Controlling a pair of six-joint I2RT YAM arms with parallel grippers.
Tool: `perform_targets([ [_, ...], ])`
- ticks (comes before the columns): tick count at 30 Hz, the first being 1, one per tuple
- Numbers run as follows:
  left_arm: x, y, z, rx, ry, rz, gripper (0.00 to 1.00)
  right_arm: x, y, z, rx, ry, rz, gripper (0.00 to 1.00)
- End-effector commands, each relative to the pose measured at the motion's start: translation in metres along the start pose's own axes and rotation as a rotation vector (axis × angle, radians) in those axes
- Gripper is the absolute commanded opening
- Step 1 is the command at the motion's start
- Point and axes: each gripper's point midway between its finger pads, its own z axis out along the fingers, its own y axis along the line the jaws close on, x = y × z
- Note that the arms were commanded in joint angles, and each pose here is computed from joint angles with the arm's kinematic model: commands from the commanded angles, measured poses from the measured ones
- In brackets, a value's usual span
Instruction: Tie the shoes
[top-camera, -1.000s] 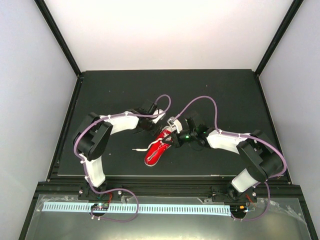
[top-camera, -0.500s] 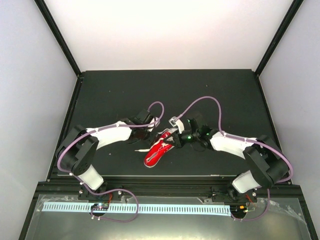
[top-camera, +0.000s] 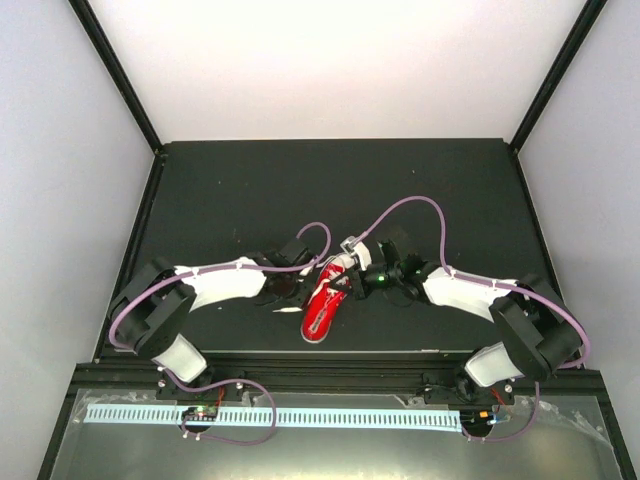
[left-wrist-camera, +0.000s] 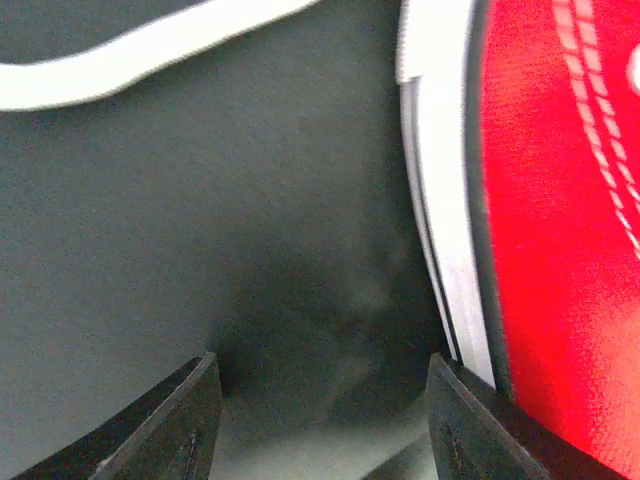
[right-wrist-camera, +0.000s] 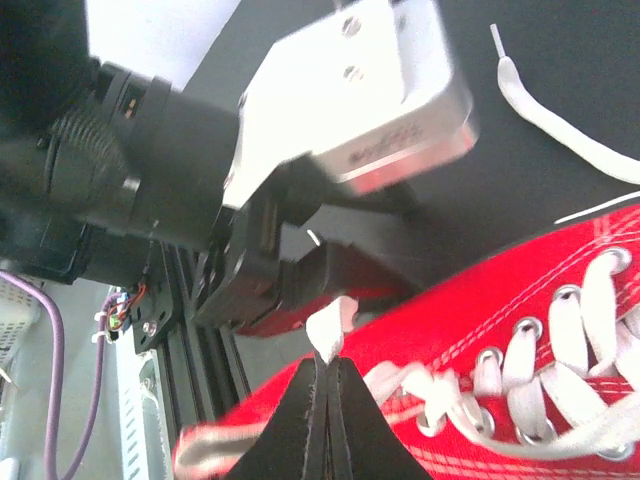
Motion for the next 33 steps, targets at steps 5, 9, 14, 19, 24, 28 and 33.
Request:
perform_targets([
  [5,0.017,-0.029,-0.015,0.100,0.003,-0.003,0.58,-0.007,0.008,-0.003,-0.006,-0.024,-0.035,0.02],
  [9,0.000,-0.021,-0.025,0.050,-0.057,0.050,0.59,-0.005,0.007,-0.003,-0.005,-0.024,-0.031,0.02],
  [14,-0.042,0.003,-0.038,-0.043,-0.147,0.139,0.59,-0.005,0.010,-0.006,-0.009,-0.035,-0.034,0.02],
  [19,-0.072,0.015,-0.033,-0.037,-0.165,0.214,0.60,-0.004,0.010,-0.006,-0.013,-0.035,-0.034,0.02],
  [24,-0.081,0.018,-0.018,-0.060,-0.118,0.267,0.61,-0.004,0.011,-0.005,-0.023,-0.031,-0.031,0.02],
  [28,-0.086,0.019,-0.009,-0.062,-0.097,0.298,0.61,-0.005,0.011,-0.004,-0.027,-0.030,-0.032,0.02],
  [33,-0.086,0.020,0.005,-0.034,-0.052,0.291,0.59,-0.005,0.012,-0.003,-0.033,-0.030,-0.030,0.02],
])
